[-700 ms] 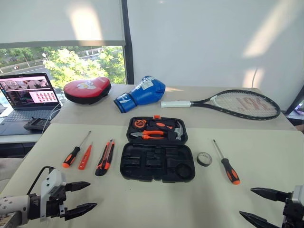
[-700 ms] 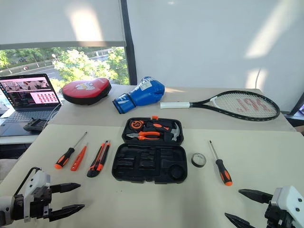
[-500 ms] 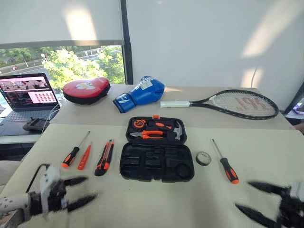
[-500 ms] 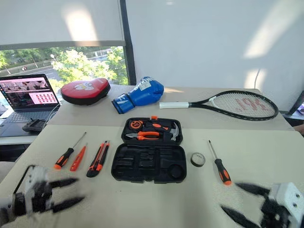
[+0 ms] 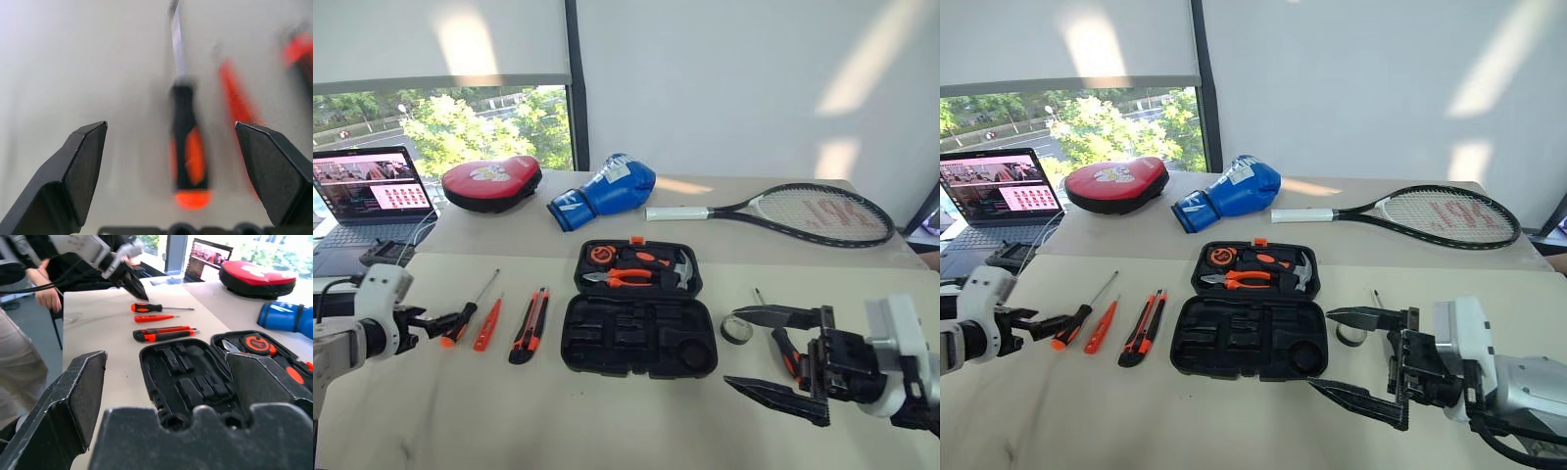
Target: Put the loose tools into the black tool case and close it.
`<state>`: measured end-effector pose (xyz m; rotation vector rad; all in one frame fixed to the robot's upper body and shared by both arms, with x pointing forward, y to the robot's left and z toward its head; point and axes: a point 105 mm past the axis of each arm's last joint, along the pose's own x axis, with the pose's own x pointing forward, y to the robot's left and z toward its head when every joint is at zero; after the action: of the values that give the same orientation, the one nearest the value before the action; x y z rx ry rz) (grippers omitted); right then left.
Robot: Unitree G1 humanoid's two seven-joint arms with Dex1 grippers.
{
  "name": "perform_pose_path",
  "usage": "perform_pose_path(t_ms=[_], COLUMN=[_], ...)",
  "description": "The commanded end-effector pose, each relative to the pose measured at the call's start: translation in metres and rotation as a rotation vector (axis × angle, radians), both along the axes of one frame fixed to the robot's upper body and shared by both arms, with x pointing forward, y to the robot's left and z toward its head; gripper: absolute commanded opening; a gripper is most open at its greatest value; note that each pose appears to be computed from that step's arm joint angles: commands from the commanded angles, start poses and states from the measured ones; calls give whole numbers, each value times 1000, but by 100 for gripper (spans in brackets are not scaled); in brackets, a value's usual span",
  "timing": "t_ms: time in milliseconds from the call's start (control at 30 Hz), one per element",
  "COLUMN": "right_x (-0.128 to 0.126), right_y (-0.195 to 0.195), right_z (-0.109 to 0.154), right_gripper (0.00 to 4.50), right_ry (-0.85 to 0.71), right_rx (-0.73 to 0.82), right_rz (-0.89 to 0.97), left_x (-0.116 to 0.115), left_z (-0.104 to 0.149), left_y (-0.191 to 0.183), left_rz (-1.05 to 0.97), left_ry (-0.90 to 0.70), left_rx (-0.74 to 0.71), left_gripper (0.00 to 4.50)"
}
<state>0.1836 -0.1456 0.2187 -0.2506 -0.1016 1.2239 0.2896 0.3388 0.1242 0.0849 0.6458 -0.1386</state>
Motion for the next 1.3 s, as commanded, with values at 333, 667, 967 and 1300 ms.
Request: perform_pose_path(t_ms=[333,667,967,1300], right_x=[-4,-20,-41,-47], right_y=[-5,-30,-53,-52], right_z=[-2,-14,-13,-9], right_gripper=[450,450,450,450], right_ry=[-22,23,17,-11], right_rx=[-24,-37,-72,-83], right_rz=[-76,-293,-453,-479], left_x=[15,36,83,78], left_z=[66,65,39,23], left_y=[-59,-199,-245,-229], left_rz=[-376,-1235,-1364,-1344], left_ry=[-275,-207,-92,67], left_rx=[-215,133,335,328], left_gripper=[90,90,90,90])
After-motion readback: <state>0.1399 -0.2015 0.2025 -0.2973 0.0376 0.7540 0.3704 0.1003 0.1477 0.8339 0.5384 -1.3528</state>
